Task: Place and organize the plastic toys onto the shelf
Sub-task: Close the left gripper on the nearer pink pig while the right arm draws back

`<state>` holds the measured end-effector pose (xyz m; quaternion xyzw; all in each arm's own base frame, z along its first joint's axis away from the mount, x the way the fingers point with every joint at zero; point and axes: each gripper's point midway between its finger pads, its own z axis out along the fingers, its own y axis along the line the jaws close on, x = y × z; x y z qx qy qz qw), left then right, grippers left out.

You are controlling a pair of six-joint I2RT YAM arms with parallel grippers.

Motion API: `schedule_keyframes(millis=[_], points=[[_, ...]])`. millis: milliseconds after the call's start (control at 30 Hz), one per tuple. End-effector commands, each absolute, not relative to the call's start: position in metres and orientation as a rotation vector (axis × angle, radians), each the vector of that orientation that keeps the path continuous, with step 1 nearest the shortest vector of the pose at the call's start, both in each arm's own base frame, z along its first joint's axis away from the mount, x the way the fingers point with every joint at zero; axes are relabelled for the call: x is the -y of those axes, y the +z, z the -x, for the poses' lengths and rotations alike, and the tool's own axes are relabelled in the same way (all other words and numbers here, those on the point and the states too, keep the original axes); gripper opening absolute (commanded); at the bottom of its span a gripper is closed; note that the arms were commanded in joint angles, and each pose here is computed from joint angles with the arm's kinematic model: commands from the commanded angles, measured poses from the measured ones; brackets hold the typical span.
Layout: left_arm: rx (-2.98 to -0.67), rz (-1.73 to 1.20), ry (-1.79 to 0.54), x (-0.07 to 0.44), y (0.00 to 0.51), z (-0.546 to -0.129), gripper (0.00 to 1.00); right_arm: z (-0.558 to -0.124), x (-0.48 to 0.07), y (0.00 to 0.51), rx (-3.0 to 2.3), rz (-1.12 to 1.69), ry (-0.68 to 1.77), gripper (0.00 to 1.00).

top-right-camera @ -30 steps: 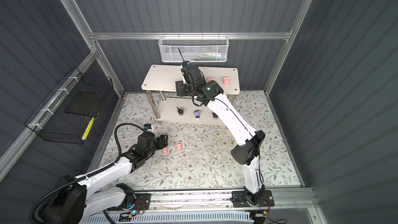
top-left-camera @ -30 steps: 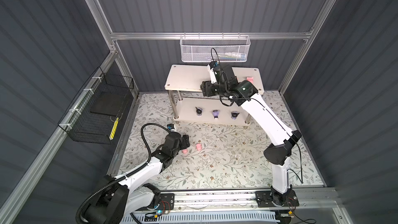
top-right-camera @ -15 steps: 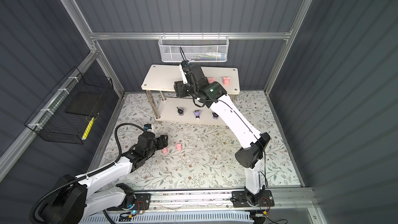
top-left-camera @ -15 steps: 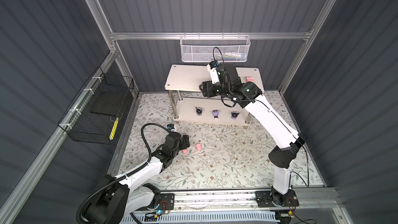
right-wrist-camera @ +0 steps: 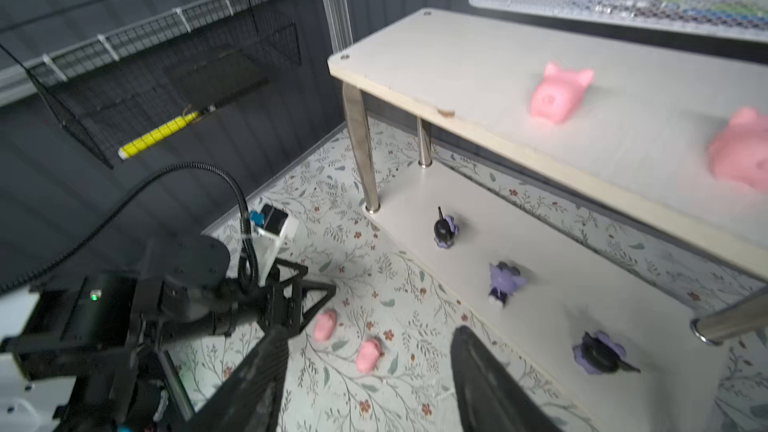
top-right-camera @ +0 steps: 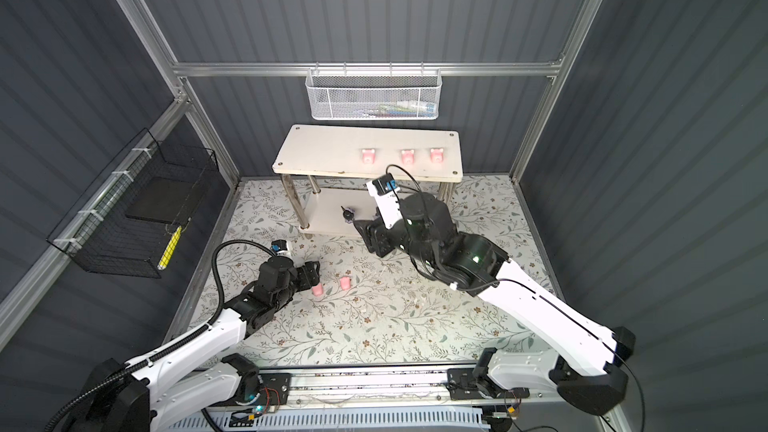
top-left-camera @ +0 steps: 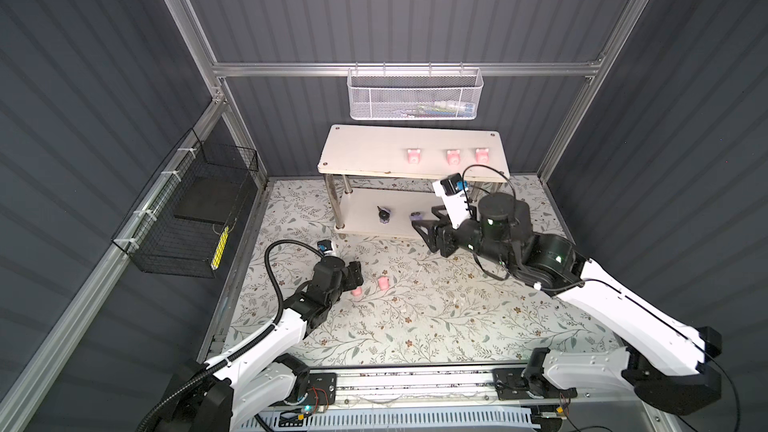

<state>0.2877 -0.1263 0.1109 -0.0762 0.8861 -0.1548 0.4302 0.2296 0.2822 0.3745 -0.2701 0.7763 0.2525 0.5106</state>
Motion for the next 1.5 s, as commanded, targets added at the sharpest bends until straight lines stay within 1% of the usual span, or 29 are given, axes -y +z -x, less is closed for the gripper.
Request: schedule_keyframes(millis=[0, 133, 333, 533, 633, 733, 833, 1200, 1467], points=[[-2.235, 0.195, -0.345, 0.119, 0.113, -0.283, 0.83, -0.217, -0.264, 0.337, -1.935, 0.597, 0.582, 0.64], [-2.273, 0.238, -0.376, 0.118, 0.104, -0.273, 0.84, -0.202, -0.251, 0.279, -2.054, 0.546, 0.599, 0.64], [-2.357, 0.353, -0.418, 0.116, 0.086, -0.257, 0.83, -0.199, -0.241, 0.197, -2.19, 0.526, 0.501, 0.64], [-2.406, 0.397, -0.449, 0.125, 0.075, -0.242, 0.82, -0.208, -0.236, 0.143, -2.268, 0.468, 0.406, 0.64], [-2.426, 0.365, -0.401, 0.134, 0.073, -0.236, 0.82, -0.213, -0.23, 0.122, -2.324, 0.425, 0.365, 0.64], [-2.454, 0.357, -0.354, 0.143, 0.067, -0.233, 0.81, -0.217, -0.224, 0.111, -2.351, 0.364, 0.36, 0.63], [-2.468, 0.418, -0.321, 0.141, 0.057, -0.234, 0.78, -0.22, -0.216, 0.094, -2.391, 0.312, 0.335, 0.63], [-2.469, 0.44, -0.247, 0.147, 0.051, -0.251, 0.71, -0.224, -0.202, 0.073, -2.43, 0.25, 0.345, 0.63], [-2.489, 0.444, -0.203, 0.152, 0.045, -0.259, 0.59, -0.224, -0.196, 0.064, -2.445, 0.233, 0.358, 0.63]])
